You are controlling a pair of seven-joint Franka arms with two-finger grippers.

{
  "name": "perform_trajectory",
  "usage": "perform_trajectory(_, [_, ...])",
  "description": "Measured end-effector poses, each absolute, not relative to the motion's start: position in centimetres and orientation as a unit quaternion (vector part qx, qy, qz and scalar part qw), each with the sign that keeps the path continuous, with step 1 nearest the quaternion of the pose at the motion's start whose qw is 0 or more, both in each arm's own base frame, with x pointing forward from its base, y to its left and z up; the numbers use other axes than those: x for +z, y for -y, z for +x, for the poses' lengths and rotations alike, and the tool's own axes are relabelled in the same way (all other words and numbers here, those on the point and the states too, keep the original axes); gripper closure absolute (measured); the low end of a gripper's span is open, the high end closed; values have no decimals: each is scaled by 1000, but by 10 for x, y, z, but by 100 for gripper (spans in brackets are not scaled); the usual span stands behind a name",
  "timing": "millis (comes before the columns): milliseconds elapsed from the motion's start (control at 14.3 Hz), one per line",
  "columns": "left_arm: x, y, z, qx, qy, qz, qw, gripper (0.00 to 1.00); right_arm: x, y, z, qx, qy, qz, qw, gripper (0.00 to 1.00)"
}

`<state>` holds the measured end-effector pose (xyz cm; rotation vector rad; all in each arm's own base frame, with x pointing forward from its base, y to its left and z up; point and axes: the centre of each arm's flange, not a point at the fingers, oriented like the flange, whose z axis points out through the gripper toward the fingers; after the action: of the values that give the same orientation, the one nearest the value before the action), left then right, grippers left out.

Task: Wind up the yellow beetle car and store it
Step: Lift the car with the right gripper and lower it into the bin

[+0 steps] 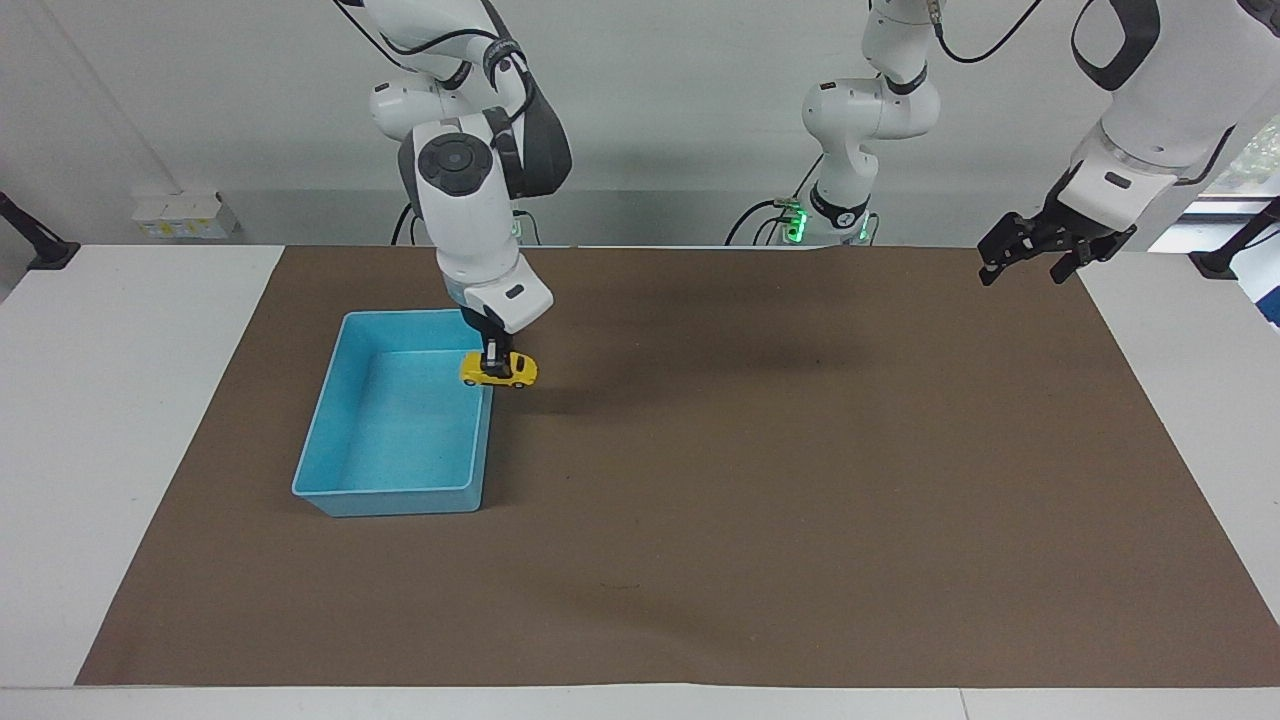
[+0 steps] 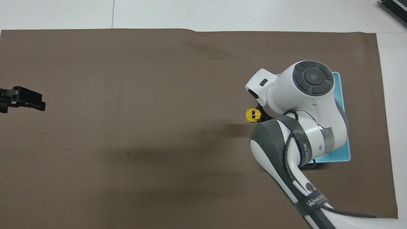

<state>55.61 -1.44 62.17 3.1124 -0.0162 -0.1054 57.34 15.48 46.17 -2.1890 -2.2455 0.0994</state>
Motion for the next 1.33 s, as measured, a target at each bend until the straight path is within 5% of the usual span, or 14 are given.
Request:
perform_trajectory(560, [622,14,556,-34,5,999,14,0,428,-36,573,39,733,-679,16,60])
perform_trajectory(1330, [622,14,556,-34,5,999,14,0,340,-31,538,19,746,-665,-11,60])
